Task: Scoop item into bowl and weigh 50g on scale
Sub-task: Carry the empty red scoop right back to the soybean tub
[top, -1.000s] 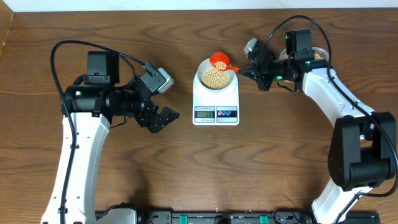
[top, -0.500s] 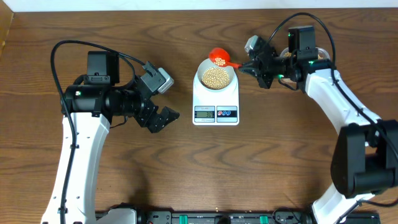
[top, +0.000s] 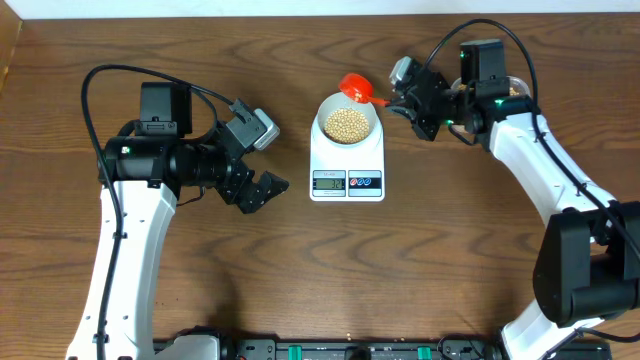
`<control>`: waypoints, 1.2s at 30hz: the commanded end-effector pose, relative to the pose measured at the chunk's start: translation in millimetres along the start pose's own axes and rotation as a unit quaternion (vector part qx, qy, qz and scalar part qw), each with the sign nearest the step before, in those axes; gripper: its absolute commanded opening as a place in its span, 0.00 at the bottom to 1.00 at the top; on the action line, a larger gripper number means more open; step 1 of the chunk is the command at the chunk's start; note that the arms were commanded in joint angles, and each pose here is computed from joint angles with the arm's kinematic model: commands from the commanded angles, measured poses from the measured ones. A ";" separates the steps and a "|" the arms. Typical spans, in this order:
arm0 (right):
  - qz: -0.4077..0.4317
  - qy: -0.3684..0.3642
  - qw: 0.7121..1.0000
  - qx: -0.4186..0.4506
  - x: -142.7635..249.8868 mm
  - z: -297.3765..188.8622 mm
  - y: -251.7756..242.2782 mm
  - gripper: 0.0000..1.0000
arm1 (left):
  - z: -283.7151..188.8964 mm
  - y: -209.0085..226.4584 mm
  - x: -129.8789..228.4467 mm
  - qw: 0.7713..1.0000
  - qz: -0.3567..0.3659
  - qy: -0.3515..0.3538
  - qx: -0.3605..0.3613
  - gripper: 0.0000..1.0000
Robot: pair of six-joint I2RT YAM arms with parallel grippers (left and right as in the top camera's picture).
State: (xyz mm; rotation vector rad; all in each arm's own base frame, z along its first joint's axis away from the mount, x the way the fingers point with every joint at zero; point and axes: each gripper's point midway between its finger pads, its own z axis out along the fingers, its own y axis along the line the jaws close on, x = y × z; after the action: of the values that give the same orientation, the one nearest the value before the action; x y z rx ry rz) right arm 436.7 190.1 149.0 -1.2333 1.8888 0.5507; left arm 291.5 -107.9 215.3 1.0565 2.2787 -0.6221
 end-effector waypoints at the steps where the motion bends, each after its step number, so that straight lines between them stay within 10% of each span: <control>1: -0.028 -0.003 1.000 0.010 -10.7 -5.7 1.8 0.01 | -4.2 -2.6 -3.7 1.000 0.011 -0.008 0.000 0.98; 26: 0.060 -0.063 0.984 0.158 -36.7 -113.4 -63.0 0.01 | -4.2 -2.6 -3.7 1.000 0.011 -0.008 0.000 0.98; 36: 0.145 0.198 0.909 0.337 86.8 -169.9 -101.0 0.01 | -4.2 -2.6 -3.7 1.000 0.011 -0.008 0.000 0.98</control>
State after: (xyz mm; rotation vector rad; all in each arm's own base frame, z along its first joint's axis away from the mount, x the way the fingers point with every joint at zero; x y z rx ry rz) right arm 447.1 22.9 195.8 -0.7018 2.2176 0.0866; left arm 291.6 -107.8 215.3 1.0560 2.2785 -0.6217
